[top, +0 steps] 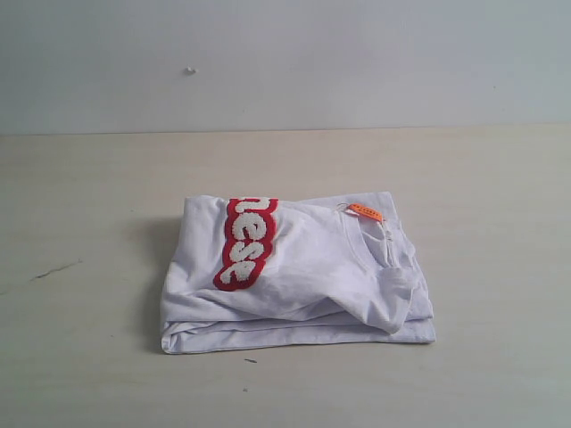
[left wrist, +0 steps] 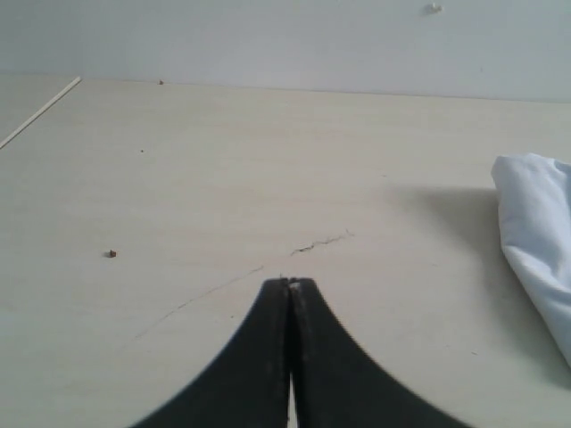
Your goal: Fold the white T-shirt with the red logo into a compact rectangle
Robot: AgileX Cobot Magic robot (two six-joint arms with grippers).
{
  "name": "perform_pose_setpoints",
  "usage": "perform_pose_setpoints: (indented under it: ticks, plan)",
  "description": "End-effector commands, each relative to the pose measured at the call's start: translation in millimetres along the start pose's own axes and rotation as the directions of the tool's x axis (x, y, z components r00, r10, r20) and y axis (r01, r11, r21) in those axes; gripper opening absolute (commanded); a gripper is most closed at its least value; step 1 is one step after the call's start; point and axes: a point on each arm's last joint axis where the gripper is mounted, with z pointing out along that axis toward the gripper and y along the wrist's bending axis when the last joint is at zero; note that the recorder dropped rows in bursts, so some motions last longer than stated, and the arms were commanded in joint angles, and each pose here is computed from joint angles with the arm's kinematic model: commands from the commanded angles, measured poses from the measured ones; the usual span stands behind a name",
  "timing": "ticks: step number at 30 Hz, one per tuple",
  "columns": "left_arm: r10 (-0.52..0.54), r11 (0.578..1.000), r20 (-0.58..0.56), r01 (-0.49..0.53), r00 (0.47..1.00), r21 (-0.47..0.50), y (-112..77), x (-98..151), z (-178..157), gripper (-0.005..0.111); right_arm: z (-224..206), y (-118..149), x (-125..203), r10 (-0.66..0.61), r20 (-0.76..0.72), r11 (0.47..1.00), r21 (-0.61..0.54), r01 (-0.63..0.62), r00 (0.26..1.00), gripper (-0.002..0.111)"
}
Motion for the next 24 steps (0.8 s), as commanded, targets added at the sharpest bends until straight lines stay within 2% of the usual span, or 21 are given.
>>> perform_pose_setpoints:
  ticks: [1, 12, 19, 22, 24]
  plan:
    - [-0.010, 1.000, 0.019, 0.010, 1.000, 0.001, -0.2, -1, -1, 0.000, -2, 0, 2, -0.015, -0.009, 1.000, -0.001, 0.015, 1.000, 0.000]
    - [-0.010, 1.000, 0.019, 0.010, 1.000, 0.001, -0.2, -1, -1, 0.000, -14, 3, 4, -0.025, 0.017, 0.999, -0.041, 0.025, 1.000, 0.000]
    - [-0.010, 1.000, 0.019, 0.010, 1.000, 0.001, -0.2, -1, -1, 0.000, -17, 2, 3, -0.082, 0.036, 0.996, -0.027, 0.083, 0.996, 0.000]
    - [-0.010, 1.000, 0.019, 0.010, 1.000, 0.001, -0.2, -1, -1, 0.000, -17, 2, 6, -0.169, 0.006, 0.985, -0.029, 0.169, 0.986, 0.000]
    - [-0.010, 1.000, 0.019, 0.010, 1.000, 0.001, -0.2, -1, -1, 0.000, -17, 2, 7, -0.176, 0.002, 0.984, -0.029, 0.176, 0.984, 0.000]
